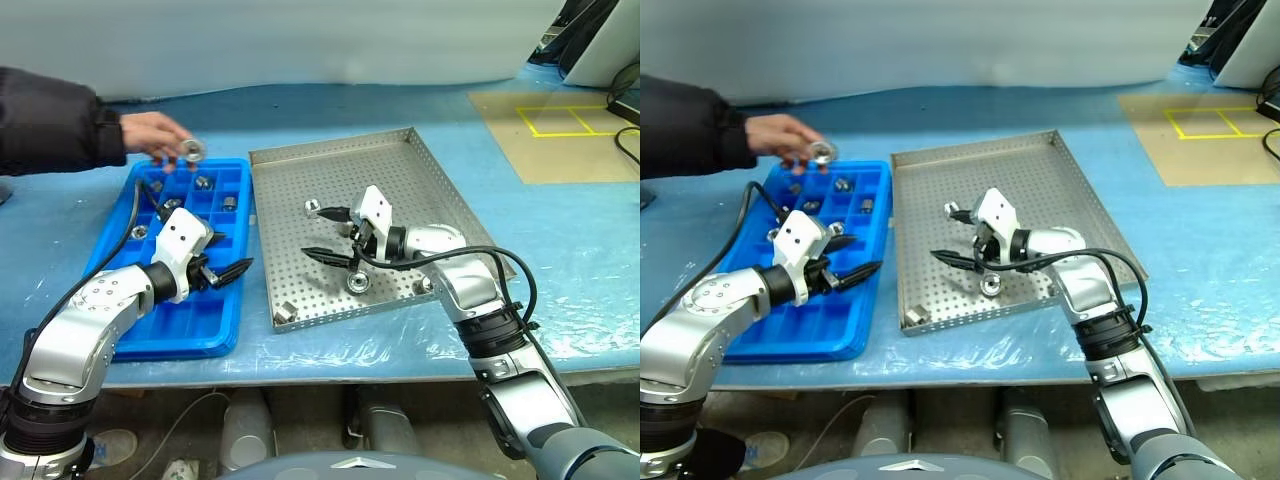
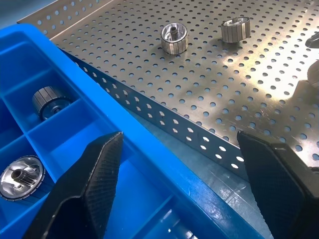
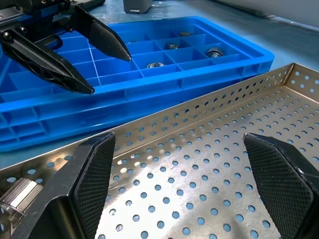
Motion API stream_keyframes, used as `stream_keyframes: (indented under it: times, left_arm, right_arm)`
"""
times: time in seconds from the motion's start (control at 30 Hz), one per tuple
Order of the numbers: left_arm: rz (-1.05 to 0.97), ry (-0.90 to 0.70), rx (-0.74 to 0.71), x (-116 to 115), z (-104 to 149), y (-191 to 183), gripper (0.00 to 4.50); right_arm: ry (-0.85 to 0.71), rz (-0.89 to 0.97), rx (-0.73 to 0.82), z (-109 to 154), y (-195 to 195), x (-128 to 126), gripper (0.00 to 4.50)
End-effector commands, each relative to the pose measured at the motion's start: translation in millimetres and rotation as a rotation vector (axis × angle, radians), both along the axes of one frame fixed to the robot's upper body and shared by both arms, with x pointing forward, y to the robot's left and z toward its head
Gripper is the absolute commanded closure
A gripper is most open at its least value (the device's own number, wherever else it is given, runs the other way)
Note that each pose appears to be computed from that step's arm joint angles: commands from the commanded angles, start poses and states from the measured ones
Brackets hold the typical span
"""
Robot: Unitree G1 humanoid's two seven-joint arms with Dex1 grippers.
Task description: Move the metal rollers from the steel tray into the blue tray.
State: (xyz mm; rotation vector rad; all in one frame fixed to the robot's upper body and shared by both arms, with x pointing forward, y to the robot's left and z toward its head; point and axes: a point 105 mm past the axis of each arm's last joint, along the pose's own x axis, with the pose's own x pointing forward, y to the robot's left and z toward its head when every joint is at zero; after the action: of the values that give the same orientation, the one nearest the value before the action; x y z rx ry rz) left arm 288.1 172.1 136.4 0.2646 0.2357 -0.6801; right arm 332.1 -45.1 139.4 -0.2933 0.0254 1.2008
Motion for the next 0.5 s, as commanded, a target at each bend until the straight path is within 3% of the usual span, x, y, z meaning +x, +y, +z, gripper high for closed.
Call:
stream_keyframes:
  times: [0.03, 0.5]
  left_arm:
    - [-0.014, -0.047, 0.011, -2.0, 8.7, -2.2, 0.63]
    - [-0.028, -0.060, 0.008, 5.4, 2.8, -4.9, 0.63]
  right_arm:
    - [-0.043, 0.009, 0.010, 8.9, 0.0, 0.2, 0.18]
    - [-0.058, -0.025, -0.010, 6.8, -3.8, 2.3, 0.18]
